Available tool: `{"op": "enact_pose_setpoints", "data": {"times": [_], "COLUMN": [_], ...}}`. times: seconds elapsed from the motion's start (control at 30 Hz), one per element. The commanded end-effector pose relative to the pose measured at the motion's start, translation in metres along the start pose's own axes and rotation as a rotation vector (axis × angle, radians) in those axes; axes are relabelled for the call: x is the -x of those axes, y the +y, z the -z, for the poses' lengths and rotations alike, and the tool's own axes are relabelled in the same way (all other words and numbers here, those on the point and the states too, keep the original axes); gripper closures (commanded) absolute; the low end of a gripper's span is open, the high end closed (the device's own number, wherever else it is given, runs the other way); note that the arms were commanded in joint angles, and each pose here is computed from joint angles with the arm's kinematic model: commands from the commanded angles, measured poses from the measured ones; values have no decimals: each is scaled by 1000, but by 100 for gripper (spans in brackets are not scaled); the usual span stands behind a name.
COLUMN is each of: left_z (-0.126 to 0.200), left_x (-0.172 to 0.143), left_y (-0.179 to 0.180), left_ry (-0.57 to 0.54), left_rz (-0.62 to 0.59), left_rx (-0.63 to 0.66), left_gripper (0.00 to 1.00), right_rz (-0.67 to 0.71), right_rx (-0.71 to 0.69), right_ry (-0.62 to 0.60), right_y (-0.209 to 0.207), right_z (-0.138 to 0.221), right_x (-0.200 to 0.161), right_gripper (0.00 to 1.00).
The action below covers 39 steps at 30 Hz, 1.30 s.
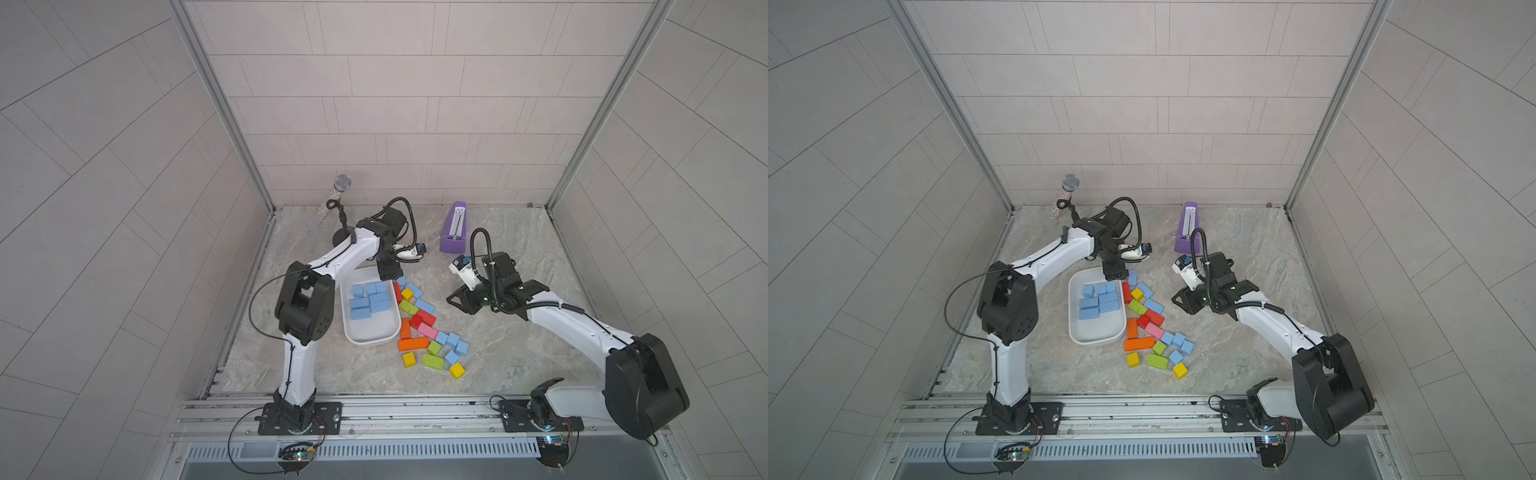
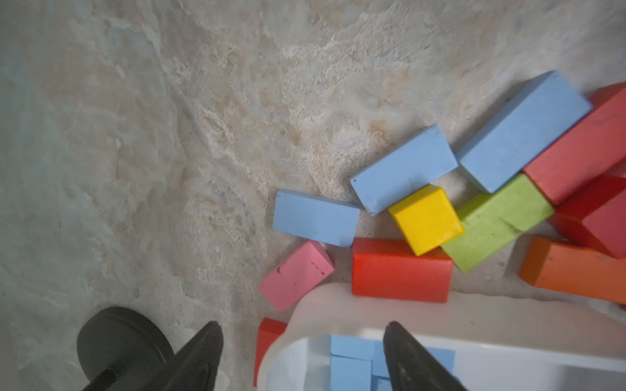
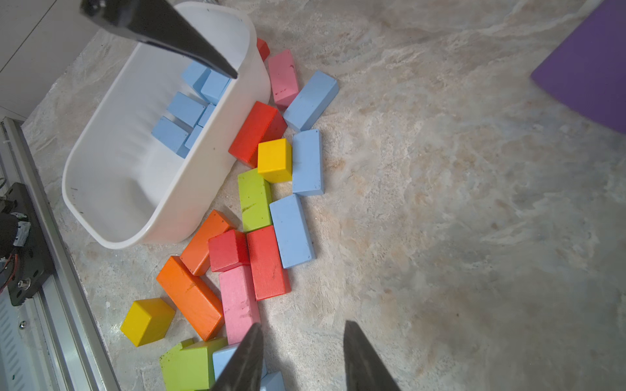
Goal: Pick out the blue building blocks
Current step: Pick up the building block from the center of the board.
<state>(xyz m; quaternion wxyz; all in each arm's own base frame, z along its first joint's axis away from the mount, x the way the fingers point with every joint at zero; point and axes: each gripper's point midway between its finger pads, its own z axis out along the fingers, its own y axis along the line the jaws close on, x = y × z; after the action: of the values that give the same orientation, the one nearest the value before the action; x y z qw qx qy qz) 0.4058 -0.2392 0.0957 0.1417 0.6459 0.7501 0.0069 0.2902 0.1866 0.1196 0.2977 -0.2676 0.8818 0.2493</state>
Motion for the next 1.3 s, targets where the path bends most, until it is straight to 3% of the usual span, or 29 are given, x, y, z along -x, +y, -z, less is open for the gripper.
{"op": "enact_pose_setpoints", "data": {"times": [0.0, 0.23, 0.6, 0.87, 1.0, 1.27], "left_z": [-9, -46, -71, -82, -81, -43], "left_x": [-10, -2, -2, 1, 2, 19], "left_y": [-7, -8, -13, -20, -23, -13], "left_ry": [134, 172, 195, 185, 184, 110], "left_rz": [-92, -124, -134, -120, -114, 35], "left_rx": [-73, -129, -177, -211, -229, -173], "left_gripper": [19, 17, 16, 27, 40, 56], "right_rz": [-12, -23, -22, -17, -14, -15], "right_rx": [-24, 15, 8, 9, 6, 8], "right_ry": [-40, -54, -54, -55, -61, -68], "right_y": [-4, 2, 1, 1, 2, 3], "right_z": [5, 4, 5, 5, 7, 9], "right_x": [3, 5, 3, 3, 4, 3], "right_gripper": [59, 59, 59, 60, 60, 61]}}
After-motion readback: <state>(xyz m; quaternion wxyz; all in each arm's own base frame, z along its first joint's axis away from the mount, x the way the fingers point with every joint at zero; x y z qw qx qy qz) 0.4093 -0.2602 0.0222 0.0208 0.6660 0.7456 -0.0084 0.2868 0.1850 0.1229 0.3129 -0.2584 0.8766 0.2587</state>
